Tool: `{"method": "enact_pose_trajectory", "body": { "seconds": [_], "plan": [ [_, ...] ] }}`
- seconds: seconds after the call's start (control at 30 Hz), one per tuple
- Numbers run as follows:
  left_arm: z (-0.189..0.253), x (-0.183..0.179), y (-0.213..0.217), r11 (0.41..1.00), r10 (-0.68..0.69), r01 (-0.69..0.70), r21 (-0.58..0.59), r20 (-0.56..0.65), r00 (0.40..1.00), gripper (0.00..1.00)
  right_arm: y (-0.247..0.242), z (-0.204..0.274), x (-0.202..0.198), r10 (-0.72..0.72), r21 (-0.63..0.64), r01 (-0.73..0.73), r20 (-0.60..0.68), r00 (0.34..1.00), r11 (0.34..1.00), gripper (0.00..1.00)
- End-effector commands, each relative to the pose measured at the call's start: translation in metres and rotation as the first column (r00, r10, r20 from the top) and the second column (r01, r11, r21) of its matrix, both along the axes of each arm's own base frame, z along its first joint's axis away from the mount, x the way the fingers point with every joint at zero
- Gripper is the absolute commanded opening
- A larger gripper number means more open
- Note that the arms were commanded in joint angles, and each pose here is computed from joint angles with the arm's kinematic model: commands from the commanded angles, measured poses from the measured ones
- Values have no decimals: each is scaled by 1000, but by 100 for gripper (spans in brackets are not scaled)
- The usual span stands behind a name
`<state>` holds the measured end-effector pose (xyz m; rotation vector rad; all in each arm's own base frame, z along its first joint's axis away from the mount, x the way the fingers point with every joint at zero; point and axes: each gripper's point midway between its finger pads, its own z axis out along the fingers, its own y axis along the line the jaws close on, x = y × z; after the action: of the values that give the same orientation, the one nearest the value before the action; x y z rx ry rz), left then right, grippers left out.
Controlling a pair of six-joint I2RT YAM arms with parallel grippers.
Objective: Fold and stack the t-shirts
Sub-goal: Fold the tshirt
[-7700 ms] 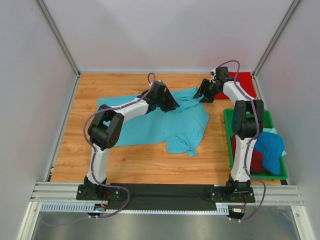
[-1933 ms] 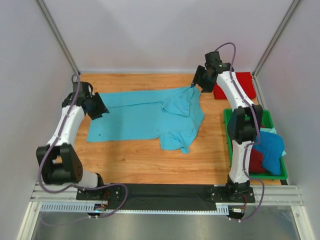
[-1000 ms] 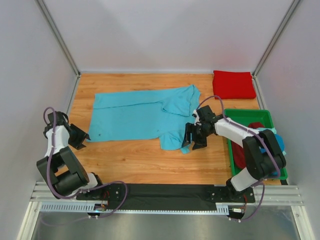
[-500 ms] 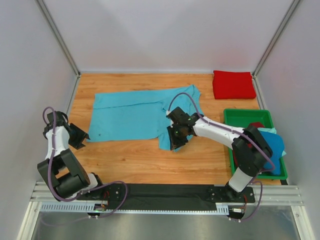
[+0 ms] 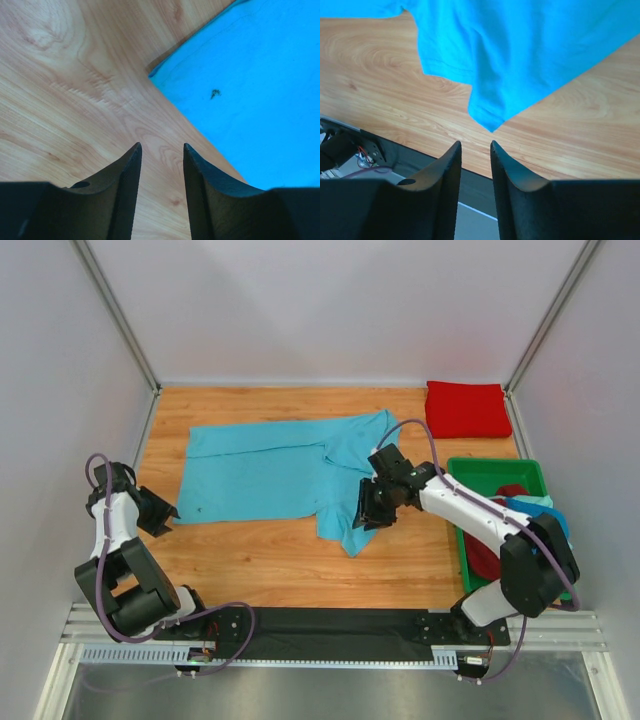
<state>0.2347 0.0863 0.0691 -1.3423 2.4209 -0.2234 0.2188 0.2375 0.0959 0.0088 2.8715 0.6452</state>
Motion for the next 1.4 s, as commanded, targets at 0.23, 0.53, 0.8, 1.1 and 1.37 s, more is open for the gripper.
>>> {"method": "enact_pose_trajectory", "body": {
  "seconds": [0.23,0.53,0.8,1.1,1.37],
  "plan": [
    [5,9,2,1000,3,-2,-7,41,999,40,-15,-44,1,-411,-178,385,-143,900,906,33],
    [2,8,2,1000,19,-19,-6,47,999,40,-14,-57,14,-475,-323,426,-87,876,845,51],
    [9,15,7,1000,27,-27,6,69,997,41,-19,-70,14,-523,-371,464,-69,850,804,47],
    [10,15,12,999,25,-27,26,54,998,42,-18,-99,11,-527,-414,446,-102,843,793,40],
    [10,12,15,999,-3,1,54,45,999,44,-47,-110,-3,-540,-450,450,-88,837,771,15]
  ]
}}
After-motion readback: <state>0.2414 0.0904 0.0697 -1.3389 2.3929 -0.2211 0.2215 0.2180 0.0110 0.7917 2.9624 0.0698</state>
